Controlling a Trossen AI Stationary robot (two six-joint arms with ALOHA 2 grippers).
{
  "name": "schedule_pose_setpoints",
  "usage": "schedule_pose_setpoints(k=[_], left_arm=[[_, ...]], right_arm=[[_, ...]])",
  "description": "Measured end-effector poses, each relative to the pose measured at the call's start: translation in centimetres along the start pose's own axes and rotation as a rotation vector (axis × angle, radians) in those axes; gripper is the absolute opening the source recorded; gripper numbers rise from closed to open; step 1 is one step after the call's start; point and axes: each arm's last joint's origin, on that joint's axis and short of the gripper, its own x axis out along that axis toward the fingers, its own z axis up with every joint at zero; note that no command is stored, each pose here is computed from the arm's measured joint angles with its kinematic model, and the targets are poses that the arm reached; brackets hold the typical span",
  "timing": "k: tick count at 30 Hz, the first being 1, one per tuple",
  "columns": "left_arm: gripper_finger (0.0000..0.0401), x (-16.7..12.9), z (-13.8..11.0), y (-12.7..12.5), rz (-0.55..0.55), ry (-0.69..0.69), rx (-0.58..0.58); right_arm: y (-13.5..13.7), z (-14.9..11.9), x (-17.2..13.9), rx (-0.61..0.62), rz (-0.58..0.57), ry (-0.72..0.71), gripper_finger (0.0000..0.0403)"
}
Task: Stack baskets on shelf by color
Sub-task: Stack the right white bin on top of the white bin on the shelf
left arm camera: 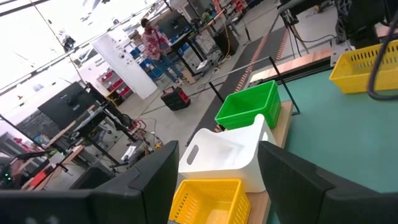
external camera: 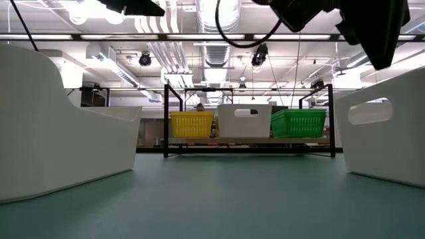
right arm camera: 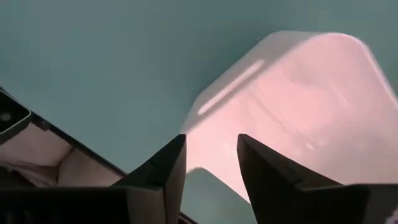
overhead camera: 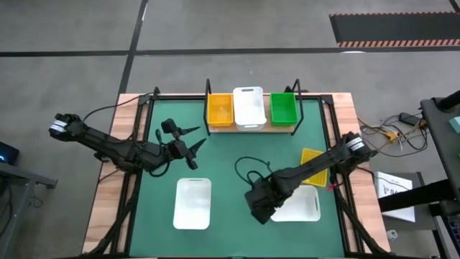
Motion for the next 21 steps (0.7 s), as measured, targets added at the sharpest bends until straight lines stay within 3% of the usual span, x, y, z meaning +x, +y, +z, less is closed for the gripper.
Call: schedule_pose_setpoints(k=[11,21], left_arm=[[0.0203,0.1,0.0,-0.1,0.000,0.002,0.013],[0.0203,0.1,0.0,-0.1,0.000,0.003,0.023]], right_arm=[[0.7,0.6,3.1,0.024,-0.086,0.004,0.0184],[1.2,0.7,4.2,0.028,-0.112,-0.094,0.0154]])
